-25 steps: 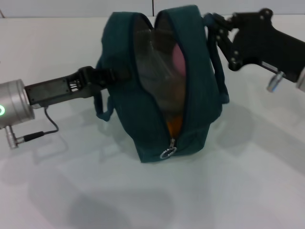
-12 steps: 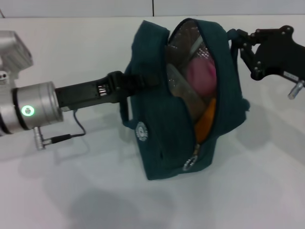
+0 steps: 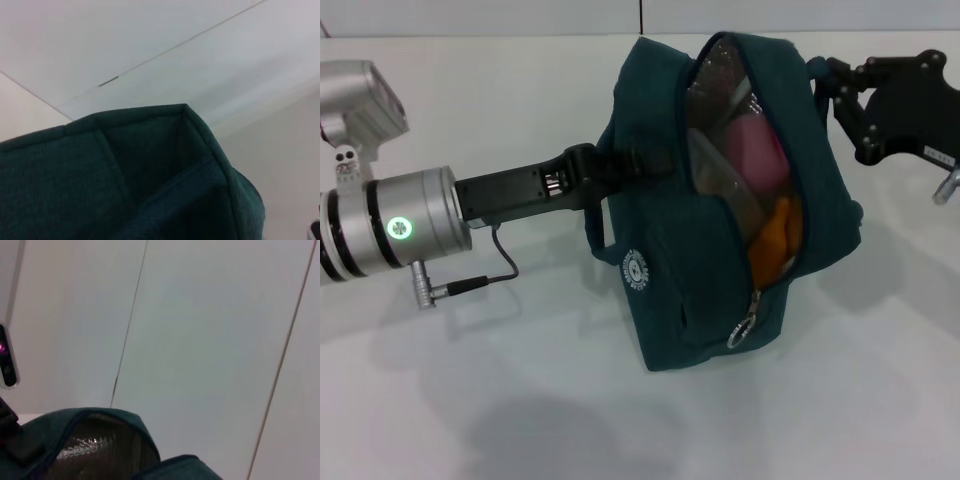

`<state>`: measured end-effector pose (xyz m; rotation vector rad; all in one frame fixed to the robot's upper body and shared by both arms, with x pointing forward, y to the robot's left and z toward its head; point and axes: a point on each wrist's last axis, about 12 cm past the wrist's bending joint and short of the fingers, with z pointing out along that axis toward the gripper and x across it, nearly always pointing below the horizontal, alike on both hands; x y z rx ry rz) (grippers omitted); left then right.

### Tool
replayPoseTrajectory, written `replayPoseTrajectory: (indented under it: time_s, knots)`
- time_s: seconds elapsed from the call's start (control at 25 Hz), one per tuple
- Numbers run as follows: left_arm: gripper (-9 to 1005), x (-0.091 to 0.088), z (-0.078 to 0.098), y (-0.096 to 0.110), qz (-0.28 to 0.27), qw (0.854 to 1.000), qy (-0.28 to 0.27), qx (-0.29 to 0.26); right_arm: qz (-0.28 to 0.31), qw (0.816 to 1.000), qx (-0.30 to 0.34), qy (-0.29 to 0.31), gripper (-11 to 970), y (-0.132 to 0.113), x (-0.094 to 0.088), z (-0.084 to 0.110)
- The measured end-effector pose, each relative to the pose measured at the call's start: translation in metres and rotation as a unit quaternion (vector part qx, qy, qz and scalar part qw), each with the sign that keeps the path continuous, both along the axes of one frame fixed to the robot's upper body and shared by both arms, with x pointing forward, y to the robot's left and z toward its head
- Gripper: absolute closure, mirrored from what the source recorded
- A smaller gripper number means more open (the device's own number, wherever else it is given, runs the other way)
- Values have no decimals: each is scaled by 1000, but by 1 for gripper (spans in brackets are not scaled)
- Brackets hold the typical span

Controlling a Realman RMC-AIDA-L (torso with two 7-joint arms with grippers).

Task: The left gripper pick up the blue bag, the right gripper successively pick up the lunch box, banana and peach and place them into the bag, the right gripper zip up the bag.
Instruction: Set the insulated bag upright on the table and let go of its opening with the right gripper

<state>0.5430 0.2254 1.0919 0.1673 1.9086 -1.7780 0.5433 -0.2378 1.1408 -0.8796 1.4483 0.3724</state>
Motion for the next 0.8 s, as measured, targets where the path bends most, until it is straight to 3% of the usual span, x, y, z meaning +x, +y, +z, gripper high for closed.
replayPoseTrajectory:
  time_s: [0.8]
  knots:
    - [967,-10,-13,2,15,1000,3,-2,34,999,21,25,822,7,-2,-6]
